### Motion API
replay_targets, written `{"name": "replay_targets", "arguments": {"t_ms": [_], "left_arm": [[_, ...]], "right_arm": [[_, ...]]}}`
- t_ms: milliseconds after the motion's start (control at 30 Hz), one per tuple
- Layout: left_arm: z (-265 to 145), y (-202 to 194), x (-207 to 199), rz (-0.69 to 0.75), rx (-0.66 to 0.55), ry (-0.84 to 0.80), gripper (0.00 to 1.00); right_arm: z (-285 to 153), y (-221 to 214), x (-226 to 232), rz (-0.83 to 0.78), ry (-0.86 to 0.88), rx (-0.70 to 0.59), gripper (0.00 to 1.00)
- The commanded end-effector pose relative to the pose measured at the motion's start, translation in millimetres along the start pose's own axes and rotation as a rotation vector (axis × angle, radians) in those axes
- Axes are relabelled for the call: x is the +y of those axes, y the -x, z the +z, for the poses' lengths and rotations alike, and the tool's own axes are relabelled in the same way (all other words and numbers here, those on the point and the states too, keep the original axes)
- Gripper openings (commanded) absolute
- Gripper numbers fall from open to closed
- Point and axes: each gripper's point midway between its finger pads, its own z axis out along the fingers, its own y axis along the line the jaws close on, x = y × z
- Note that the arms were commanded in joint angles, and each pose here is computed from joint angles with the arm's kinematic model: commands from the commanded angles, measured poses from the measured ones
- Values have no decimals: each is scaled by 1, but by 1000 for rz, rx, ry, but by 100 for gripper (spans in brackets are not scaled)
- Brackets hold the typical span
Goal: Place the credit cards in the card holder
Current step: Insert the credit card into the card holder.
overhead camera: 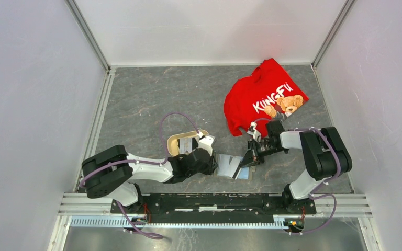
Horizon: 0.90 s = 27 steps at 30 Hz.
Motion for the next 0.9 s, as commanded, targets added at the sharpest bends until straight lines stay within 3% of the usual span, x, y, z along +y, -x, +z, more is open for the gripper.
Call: {"name": "replay_targets", "arguments": {"t_ms": [0, 567, 867], "left_arm": [[-5, 15, -11, 44, -57, -57, 35], [-5, 21, -23, 69, -73, -114, 36], [-3, 20, -26, 77, -67, -131, 36]], "right_arm": [[2, 5, -11, -30, -59, 10, 1], [5, 12, -13, -10, -55, 40, 11], [7, 17, -8, -22, -35, 59, 7]]}}
